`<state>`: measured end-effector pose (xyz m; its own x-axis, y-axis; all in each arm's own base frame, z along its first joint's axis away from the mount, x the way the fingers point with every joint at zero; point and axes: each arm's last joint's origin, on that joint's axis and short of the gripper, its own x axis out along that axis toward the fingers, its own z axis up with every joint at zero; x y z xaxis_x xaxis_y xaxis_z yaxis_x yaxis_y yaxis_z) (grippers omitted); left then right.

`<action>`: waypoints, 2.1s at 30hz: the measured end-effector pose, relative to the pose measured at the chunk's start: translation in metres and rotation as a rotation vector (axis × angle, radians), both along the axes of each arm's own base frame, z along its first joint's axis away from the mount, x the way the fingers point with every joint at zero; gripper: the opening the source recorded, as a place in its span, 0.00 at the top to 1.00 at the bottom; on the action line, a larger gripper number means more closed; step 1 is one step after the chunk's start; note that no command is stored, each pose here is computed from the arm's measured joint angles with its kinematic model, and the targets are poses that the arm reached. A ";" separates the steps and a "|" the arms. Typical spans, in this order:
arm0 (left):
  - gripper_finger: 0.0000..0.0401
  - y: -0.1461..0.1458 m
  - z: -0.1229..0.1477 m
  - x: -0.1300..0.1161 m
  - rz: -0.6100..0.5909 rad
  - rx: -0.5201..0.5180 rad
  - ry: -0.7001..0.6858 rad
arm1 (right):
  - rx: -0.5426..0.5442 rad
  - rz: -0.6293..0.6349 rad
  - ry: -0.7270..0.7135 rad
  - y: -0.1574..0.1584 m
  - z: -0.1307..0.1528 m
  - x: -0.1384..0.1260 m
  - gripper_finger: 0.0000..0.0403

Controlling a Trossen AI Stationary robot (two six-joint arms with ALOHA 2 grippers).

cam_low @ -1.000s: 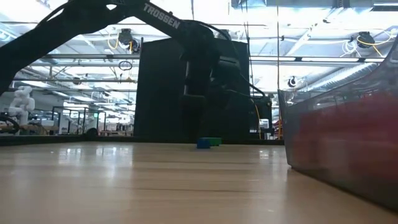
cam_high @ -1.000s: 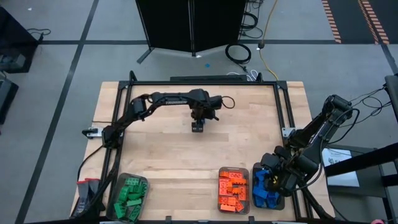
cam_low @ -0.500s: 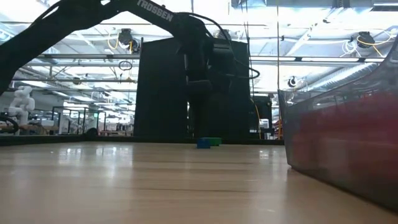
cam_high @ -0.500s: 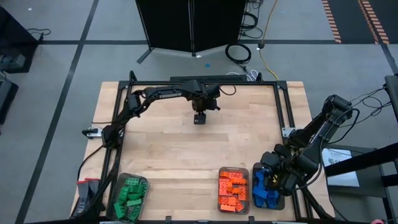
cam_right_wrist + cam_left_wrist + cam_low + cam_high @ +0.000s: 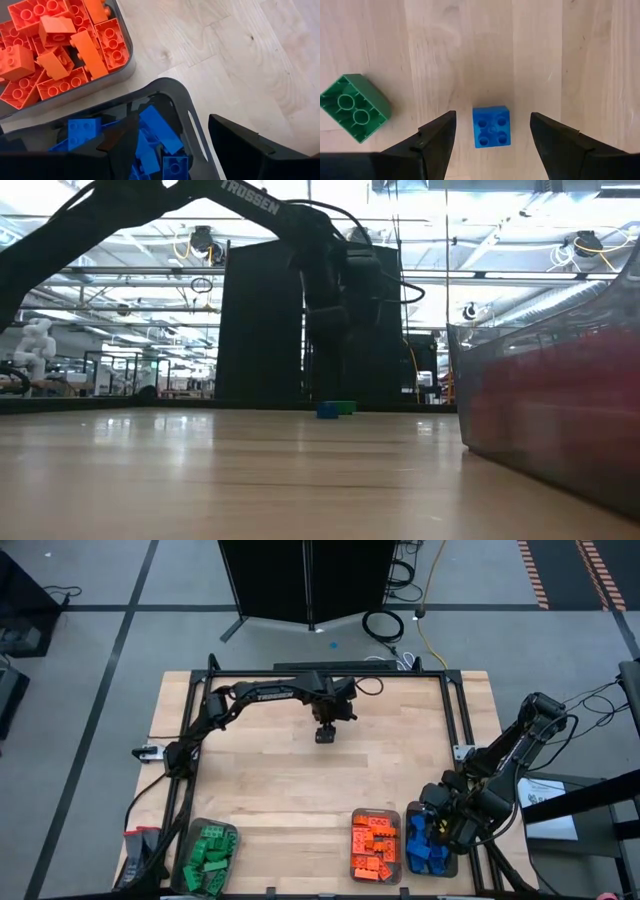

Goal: Sort blocks
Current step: Put the blue game piece into the right black bin

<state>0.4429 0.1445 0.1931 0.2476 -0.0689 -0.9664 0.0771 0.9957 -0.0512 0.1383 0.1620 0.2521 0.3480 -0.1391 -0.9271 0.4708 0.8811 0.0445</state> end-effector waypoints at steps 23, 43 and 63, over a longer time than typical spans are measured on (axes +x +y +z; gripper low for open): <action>0.37 -0.003 -0.045 -0.010 0.030 -0.004 0.046 | -0.009 -0.006 0.007 -0.001 0.000 -0.001 0.42; 0.69 0.000 0.009 -0.003 0.115 0.001 0.003 | -0.189 0.033 -0.114 -0.012 0.002 0.009 0.42; 0.69 -0.030 0.234 -0.043 0.307 -0.138 -0.894 | -1.329 -0.023 -0.242 -0.103 0.164 0.036 0.42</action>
<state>0.4000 0.1149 0.4268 0.9169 0.0226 -0.3985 -0.1188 0.9686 -0.2183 0.1740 0.0590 0.4163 0.4675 -0.8840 -0.0041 0.5875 0.3142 -0.7457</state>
